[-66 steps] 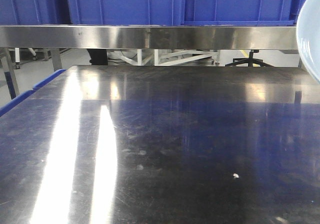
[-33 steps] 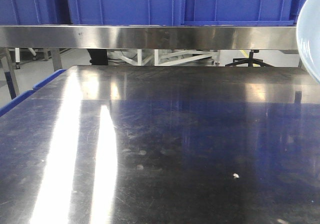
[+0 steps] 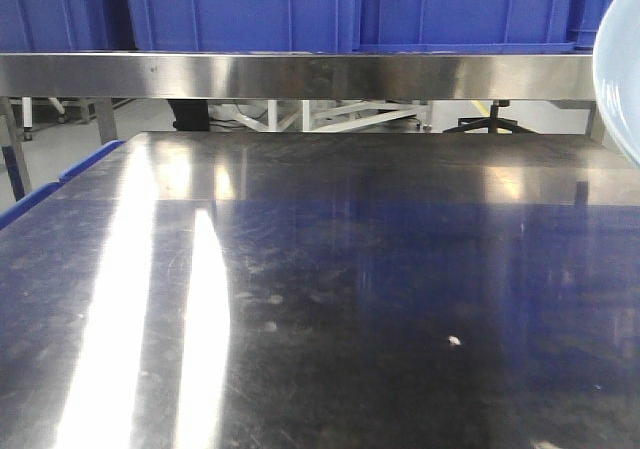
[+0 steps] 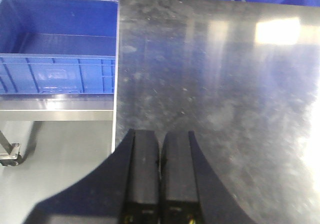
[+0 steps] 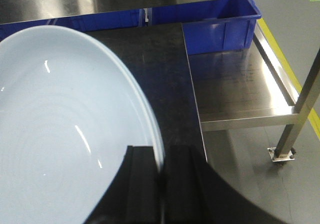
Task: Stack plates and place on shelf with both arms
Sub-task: 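Drive the base away from the table holding the plate stack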
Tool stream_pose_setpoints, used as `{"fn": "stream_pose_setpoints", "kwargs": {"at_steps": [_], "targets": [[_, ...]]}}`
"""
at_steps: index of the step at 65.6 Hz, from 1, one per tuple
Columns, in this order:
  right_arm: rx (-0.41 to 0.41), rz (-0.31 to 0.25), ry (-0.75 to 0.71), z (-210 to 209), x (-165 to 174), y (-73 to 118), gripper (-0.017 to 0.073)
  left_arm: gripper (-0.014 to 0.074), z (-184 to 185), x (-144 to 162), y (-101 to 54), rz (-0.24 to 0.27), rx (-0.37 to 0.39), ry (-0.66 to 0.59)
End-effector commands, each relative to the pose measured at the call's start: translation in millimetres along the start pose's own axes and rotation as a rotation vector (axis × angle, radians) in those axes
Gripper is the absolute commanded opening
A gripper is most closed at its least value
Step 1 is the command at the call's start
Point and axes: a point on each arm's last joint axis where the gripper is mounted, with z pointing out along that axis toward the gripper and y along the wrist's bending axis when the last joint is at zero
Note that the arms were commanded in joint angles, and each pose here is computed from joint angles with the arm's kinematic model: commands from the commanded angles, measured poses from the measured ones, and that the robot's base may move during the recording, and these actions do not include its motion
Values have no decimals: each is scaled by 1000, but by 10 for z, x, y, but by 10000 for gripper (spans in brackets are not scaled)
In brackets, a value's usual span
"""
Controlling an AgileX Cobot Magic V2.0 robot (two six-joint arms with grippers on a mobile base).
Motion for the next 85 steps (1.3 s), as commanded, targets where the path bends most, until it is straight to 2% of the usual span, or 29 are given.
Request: {"fn": "stream_pose_setpoints", "kwargs": {"at_steps": [1,85], "targets": [[-20,-3,-116,-43,-161,29,48,87,-41,-173,-15,-13,11,-116],[-20,-3,-116,-43,-161,29,48,87,-41,-173,-15,-13,11,-116]]}}
